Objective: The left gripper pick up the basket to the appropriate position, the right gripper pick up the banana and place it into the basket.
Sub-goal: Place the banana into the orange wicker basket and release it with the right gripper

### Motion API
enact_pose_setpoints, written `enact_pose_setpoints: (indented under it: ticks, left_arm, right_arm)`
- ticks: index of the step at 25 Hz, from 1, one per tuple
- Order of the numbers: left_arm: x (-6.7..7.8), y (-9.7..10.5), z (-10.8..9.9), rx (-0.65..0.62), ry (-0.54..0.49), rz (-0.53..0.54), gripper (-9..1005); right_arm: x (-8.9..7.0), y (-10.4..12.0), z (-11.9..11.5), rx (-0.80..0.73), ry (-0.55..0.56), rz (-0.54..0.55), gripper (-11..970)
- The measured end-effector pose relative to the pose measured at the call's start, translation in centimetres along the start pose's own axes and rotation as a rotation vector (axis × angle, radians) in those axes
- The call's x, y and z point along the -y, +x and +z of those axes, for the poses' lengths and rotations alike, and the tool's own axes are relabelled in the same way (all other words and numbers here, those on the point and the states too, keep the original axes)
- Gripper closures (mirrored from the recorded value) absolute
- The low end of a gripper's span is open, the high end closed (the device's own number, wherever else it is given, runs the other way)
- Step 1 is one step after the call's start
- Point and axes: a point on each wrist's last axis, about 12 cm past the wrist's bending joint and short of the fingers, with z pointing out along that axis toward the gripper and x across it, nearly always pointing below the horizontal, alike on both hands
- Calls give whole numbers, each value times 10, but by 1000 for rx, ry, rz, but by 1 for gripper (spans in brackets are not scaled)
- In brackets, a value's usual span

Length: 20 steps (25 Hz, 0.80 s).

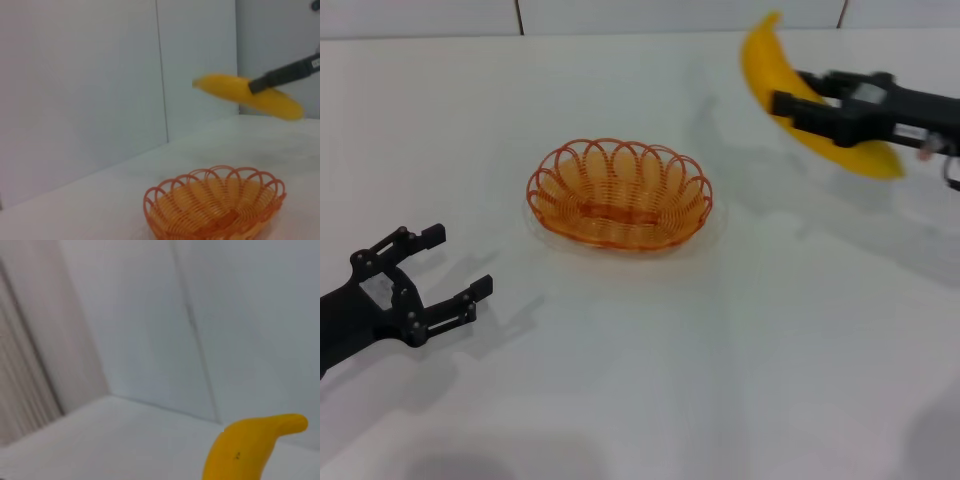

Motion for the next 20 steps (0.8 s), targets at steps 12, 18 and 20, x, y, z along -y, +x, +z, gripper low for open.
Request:
enact_pose_setpoints:
  ticks: [12,18,20]
  left_arm:
    - [1,-4,10,16,29,13,117]
    - [0,-8,16,25,43,20,117]
    - [0,-8,17,25,47,23,117]
  right_arm:
    - [-58,-2,79,-83,-353,-357,412]
    - [-58,0,96,-147,-317,-426,398]
    - [-57,1,102,-166,-302,-428,394]
